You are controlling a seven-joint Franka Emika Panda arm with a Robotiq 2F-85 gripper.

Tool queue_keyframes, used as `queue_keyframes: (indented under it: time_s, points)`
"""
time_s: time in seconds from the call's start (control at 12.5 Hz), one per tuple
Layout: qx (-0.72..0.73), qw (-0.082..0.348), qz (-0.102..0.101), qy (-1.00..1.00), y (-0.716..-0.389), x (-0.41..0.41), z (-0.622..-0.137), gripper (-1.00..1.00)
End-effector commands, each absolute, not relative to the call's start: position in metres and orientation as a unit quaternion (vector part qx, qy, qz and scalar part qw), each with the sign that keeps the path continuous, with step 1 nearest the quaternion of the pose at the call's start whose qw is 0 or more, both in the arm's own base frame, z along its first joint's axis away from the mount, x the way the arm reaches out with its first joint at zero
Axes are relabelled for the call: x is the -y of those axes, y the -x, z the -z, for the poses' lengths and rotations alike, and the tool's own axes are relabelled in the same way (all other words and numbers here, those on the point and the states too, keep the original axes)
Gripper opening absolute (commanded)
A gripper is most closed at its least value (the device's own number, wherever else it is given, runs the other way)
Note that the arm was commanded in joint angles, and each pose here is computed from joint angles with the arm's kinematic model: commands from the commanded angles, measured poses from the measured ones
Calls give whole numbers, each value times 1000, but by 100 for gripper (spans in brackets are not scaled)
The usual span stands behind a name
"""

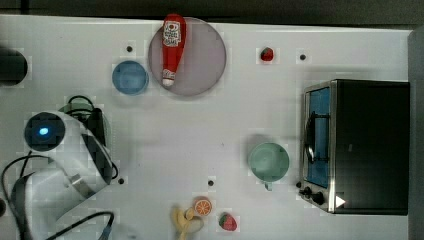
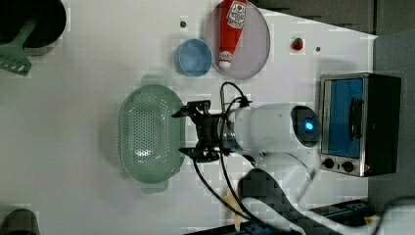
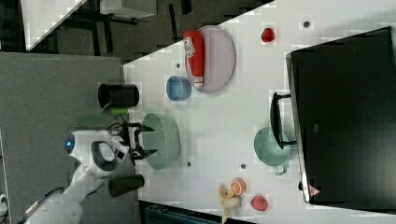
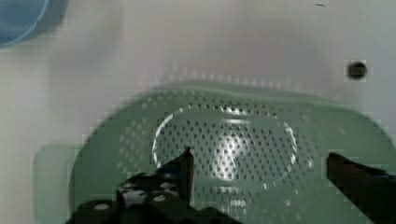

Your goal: Drag strainer left to right.

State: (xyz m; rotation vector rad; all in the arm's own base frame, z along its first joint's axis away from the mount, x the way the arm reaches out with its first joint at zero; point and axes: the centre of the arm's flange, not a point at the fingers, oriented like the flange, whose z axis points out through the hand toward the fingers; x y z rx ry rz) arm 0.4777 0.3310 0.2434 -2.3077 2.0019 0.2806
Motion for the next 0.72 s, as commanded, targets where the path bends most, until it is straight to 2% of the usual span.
queue_keyframes:
  time_s: [0.08, 0.48, 0.72]
  points:
    - [-679, 39, -106, 725, -475, -335, -207, 100]
    - [-679, 14, -89, 729, -462, -341, -164, 100]
    - [-684, 7, -69, 726, -463, -339, -156, 100]
